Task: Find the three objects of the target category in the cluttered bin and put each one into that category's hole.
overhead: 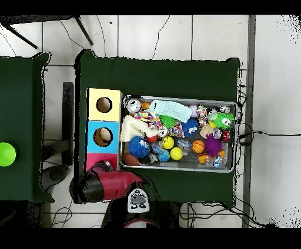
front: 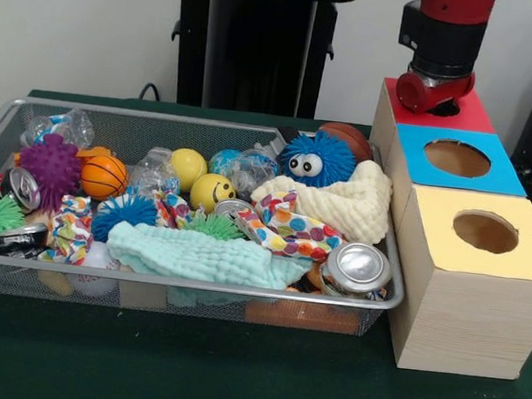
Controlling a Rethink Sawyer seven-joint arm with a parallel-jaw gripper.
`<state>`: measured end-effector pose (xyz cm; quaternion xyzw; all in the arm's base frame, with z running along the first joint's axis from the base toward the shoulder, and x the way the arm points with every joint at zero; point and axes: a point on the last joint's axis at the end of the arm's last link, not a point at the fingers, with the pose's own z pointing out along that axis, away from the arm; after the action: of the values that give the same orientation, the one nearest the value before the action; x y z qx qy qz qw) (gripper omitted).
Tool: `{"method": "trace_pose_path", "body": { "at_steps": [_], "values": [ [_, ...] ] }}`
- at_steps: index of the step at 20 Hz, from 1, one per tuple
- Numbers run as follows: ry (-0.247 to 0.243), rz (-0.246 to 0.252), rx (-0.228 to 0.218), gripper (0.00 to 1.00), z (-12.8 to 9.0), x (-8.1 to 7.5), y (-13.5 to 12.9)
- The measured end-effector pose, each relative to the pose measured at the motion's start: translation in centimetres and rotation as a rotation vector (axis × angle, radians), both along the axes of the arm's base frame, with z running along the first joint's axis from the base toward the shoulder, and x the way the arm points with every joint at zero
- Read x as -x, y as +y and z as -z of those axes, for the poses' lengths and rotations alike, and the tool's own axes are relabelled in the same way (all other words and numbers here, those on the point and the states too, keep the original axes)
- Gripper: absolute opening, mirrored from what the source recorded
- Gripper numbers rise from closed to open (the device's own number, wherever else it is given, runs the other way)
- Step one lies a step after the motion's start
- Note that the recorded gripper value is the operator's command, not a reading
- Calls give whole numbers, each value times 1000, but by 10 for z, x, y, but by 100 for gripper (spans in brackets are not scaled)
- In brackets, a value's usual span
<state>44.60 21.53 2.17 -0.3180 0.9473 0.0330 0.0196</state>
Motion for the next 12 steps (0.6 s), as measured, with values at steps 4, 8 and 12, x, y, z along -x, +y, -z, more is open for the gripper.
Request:
{"method": "trace_pose_path", "body": {
  "at_steps": [4,8,12],
  "values": [
    [0,13,-4,100,-5,0,0],
    [-15,22,-5,100,-17,-1,0],
    [-24,29,-1,100,-39,-3,0]
  ]
}}
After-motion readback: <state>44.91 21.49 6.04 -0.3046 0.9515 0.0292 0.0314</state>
